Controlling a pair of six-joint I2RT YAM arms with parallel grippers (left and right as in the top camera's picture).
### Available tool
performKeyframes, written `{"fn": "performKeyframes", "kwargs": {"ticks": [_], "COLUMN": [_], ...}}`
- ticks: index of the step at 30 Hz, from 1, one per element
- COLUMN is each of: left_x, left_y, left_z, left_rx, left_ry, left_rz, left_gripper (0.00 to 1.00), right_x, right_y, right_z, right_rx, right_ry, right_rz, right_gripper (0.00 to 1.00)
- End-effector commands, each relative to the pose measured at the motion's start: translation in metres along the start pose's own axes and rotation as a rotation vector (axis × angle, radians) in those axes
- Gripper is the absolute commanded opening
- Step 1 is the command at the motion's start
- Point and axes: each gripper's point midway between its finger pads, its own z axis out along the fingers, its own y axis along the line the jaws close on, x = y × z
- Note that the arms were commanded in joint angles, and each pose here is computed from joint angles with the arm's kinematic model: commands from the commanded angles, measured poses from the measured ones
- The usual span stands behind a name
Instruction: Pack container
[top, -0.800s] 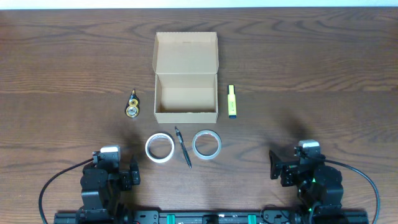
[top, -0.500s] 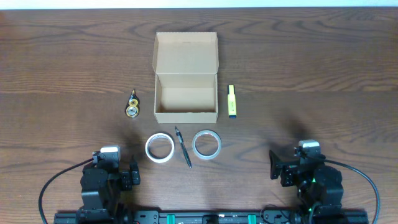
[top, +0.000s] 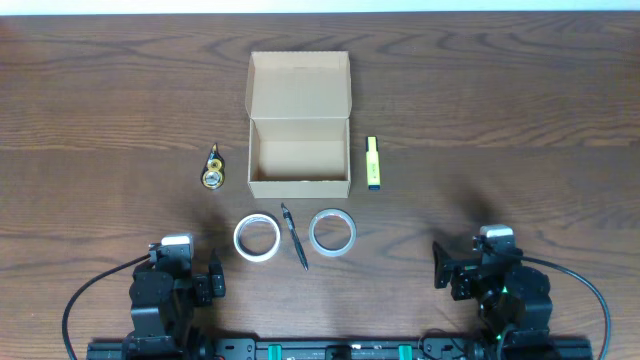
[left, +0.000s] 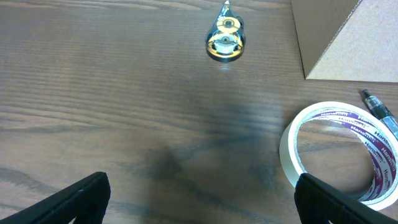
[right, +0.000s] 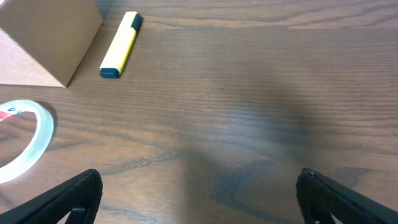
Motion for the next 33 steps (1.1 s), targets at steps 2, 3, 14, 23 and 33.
{"fn": "performKeyframes", "kwargs": {"ticks": [2,3,14,23,33], "left_x": [0.025,0.025,0.025,0.025,0.025], "left_y": [0.001,0.001,0.001,0.001,0.001], "left_z": [0.009,0.009,0.009,0.009,0.009], "left_rx": [-0.008,-0.008,-0.008,-0.008,-0.008], "left_ry": [0.079,0.079,0.079,0.079,0.079], "left_rz": [0.006,0.006,0.006,0.006,0.006], "left_gripper": [0.95,0.95,0.95,0.95,0.95], "right_x": [-0.006,-0.009,-0.071,-0.127,-0.122], "right_y": [0.011,0.012,0.021,0.029,0.079], "right_z": [-0.004,-0.006,-0.023,0.024,0.101], "right_rx": [-0.059,-0.060,-0.041,-0.037,-0.024], "right_ry": [-0.010,-0.011,0.277,0.637,0.758], "right_rz": [0.022,0.037,0.072,0.111,-0.054], "right_gripper": [0.99,0.99,0.99,0.99,0.99]}}
